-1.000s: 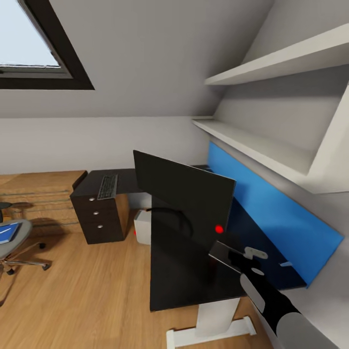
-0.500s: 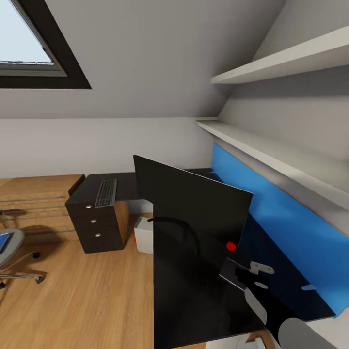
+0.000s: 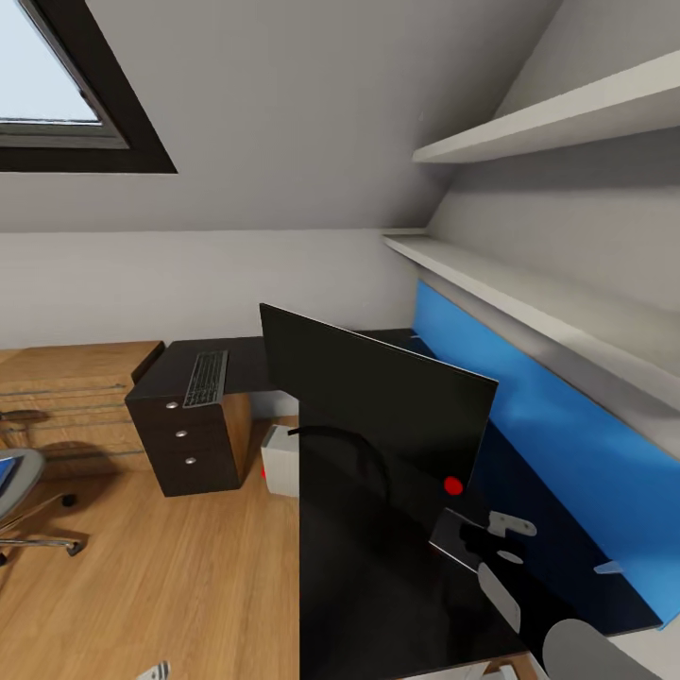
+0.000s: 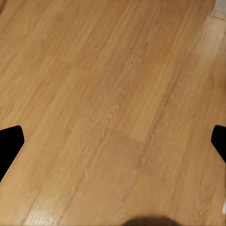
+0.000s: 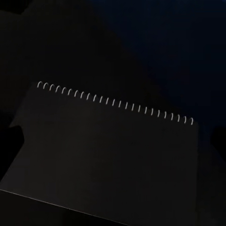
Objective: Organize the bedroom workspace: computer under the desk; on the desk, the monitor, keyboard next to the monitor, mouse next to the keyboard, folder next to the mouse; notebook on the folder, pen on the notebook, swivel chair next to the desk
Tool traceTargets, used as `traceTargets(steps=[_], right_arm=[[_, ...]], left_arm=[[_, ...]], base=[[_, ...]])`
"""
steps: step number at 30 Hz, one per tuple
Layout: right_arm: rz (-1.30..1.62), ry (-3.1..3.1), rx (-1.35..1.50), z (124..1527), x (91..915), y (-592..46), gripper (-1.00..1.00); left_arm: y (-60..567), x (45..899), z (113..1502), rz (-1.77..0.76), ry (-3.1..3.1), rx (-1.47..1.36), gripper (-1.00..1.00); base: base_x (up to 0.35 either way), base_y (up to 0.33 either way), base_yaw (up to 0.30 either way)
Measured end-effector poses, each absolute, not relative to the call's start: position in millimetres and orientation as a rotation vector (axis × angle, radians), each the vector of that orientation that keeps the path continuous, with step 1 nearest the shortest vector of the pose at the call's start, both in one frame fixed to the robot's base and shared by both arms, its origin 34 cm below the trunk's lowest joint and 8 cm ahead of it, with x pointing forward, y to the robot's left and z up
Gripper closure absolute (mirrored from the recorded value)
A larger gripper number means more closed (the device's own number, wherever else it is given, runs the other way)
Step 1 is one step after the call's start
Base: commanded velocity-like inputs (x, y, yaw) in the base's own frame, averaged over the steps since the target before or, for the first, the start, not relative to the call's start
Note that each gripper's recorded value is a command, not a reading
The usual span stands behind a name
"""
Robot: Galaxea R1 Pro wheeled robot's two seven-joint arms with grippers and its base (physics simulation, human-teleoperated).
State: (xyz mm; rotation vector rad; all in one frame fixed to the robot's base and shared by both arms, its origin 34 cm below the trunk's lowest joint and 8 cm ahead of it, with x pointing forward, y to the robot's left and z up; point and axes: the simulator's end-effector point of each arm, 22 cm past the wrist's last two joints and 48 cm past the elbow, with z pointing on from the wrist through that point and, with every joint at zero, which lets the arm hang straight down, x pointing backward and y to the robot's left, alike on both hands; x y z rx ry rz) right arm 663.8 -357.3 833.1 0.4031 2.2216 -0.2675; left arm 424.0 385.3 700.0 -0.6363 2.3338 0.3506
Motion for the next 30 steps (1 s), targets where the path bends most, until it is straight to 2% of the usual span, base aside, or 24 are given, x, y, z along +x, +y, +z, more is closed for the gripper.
traceTargets(steps=[5, 14, 30], right_arm=[[-0.268, 2.221, 0.403, 834, 664, -358, -1.00], [-0.265, 2.284, 0.403, 826, 658, -356, -1.00], [-0.266, 2.290, 0.403, 819, 663, -356, -1.00]], left_arm=[[385, 423, 700, 0.348, 2.335, -0.640, -1.00], [381, 420, 697, 0.342, 2.346, -0.636, -1.00], [371, 424, 688, 0.328, 2.348, -0.643, -1.00]], base=[[0.041, 0.000, 0.000], [0.243, -0.007, 0.000], [0.017, -0.001, 0.000]])
